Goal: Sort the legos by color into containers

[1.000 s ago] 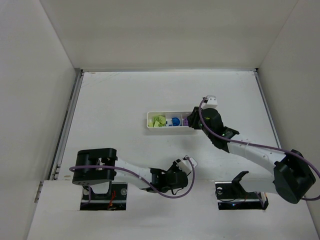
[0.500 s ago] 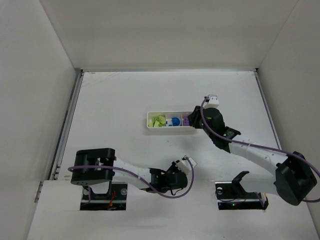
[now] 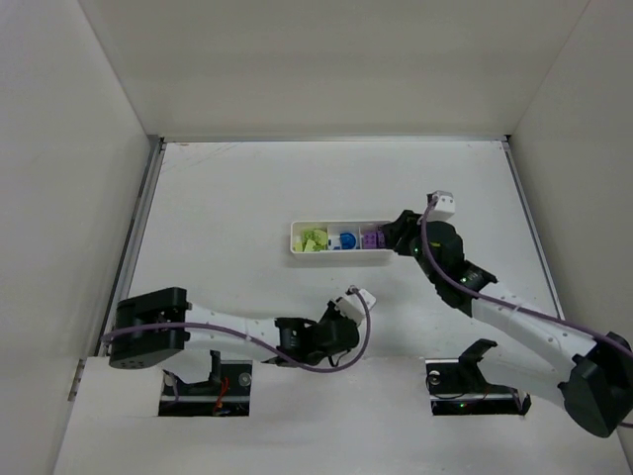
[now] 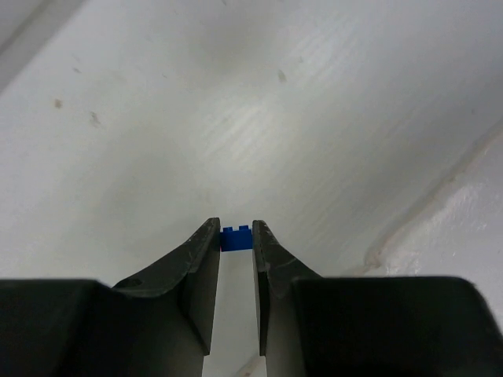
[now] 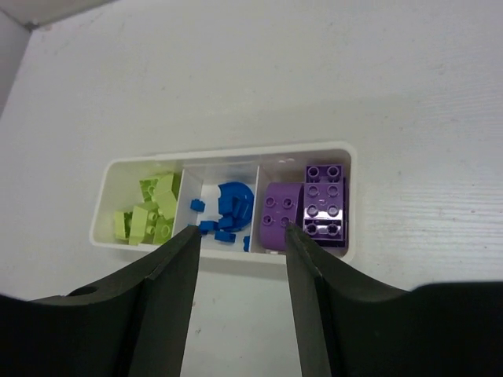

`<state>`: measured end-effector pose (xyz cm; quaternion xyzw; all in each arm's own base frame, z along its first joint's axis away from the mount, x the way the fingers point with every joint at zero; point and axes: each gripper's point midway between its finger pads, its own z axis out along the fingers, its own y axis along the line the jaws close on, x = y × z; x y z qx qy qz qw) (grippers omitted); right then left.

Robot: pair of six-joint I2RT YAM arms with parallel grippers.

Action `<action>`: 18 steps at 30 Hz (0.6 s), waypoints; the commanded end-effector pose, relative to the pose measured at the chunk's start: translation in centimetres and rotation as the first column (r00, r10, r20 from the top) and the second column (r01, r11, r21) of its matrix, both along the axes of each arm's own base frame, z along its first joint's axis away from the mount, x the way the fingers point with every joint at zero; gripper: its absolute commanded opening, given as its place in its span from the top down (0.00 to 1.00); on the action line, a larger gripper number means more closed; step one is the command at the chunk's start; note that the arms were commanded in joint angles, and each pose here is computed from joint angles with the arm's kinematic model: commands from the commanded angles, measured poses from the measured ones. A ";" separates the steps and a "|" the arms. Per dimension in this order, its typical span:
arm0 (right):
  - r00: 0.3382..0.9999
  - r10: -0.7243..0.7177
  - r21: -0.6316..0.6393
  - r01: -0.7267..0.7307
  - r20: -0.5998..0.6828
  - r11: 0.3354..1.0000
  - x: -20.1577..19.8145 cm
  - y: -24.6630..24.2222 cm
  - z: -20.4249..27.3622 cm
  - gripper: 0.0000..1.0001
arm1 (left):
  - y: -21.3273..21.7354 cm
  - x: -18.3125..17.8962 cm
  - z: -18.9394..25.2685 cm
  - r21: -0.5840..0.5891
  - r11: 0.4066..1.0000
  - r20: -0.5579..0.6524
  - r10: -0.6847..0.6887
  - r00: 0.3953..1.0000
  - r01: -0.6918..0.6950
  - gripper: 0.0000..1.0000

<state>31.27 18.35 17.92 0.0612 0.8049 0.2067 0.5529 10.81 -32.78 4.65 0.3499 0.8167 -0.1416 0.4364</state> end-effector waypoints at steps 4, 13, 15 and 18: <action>0.970 -0.211 0.148 0.192 0.123 0.970 0.2 -5.2 3.7 0.43 | 0.5 4.6 7.2 -0.243 0.965 0.042 0.115 0.992 -0.102 0.85; 0.880 -0.466 0.282 0.424 0.098 0.860 -0.3 -12.8 1.2 0.35 | 0.5 12.1 12.6 -0.392 0.897 0.077 0.253 0.964 -0.204 0.85; 0.870 -0.487 0.298 0.445 0.080 0.845 -0.2 -13.4 0.5 0.34 | 0.3 14.1 12.9 -0.406 0.886 0.073 0.277 0.958 -0.225 0.85; 0.865 -0.498 0.320 0.455 0.064 0.831 -0.1 -13.7 -0.1 0.33 | 0.0 16.7 13.5 -0.430 0.869 0.057 0.298 0.953 -0.246 0.85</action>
